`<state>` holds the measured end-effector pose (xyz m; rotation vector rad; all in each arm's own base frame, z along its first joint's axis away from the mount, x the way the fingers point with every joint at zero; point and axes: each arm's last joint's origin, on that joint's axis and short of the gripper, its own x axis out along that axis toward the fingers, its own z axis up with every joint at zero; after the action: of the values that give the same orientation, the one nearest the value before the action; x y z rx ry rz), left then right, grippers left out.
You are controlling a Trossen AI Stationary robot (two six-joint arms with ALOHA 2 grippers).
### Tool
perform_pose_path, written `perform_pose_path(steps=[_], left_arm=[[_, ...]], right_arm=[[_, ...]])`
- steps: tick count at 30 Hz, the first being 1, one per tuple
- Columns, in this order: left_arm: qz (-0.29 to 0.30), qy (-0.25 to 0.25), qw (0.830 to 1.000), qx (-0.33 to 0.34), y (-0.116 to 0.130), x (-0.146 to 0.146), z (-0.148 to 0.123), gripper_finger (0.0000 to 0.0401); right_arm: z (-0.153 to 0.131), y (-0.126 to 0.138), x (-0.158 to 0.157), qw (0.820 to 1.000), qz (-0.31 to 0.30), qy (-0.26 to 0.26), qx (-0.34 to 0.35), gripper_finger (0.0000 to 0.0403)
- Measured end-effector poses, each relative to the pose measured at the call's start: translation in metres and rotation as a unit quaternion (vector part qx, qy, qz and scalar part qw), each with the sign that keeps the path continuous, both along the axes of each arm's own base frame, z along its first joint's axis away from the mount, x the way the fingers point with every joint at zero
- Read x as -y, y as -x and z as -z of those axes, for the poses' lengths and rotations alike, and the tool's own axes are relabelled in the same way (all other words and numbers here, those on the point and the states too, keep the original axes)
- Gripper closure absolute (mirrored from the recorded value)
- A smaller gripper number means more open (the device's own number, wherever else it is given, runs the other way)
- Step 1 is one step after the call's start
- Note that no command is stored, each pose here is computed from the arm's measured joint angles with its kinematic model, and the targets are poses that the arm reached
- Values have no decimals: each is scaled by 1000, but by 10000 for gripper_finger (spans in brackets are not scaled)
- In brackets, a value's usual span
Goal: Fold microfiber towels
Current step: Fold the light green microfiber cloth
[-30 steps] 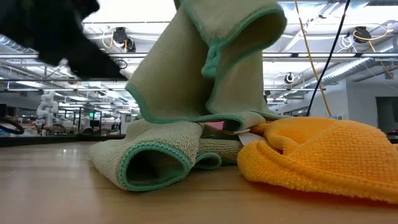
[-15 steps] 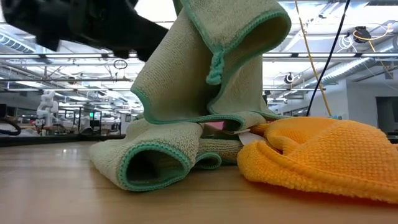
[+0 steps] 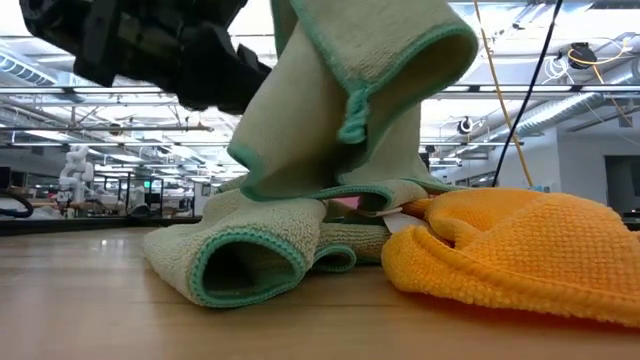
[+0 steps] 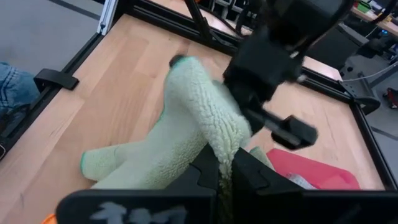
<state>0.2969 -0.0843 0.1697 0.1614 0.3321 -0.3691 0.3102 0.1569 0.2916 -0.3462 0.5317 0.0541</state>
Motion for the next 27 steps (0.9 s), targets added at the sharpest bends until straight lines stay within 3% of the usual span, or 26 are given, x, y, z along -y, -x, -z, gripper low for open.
perform_pose_path(steps=[7, 14, 17, 23, 27], left_arm=[[-1, 67, 996, -58, 26, 15, -24, 391], [13, 183, 972, -149, 55, 46, -36, 380], [30, 193, 968, -157, 65, 66, -35, 373], [-76, 187, 972, -123, 77, 84, -31, 338], [-152, 156, 971, -96, 84, 88, -27, 309]], right_arm=[[15, -3, 7, 999, 22, -27, 19, 399], [24, -20, 23, 986, 27, -74, 147, 399], [39, -29, 30, 983, 5, -80, 168, 399], [53, -42, 40, 980, -2, -91, 176, 399], [54, -41, 40, 981, 0, -94, 171, 399]])
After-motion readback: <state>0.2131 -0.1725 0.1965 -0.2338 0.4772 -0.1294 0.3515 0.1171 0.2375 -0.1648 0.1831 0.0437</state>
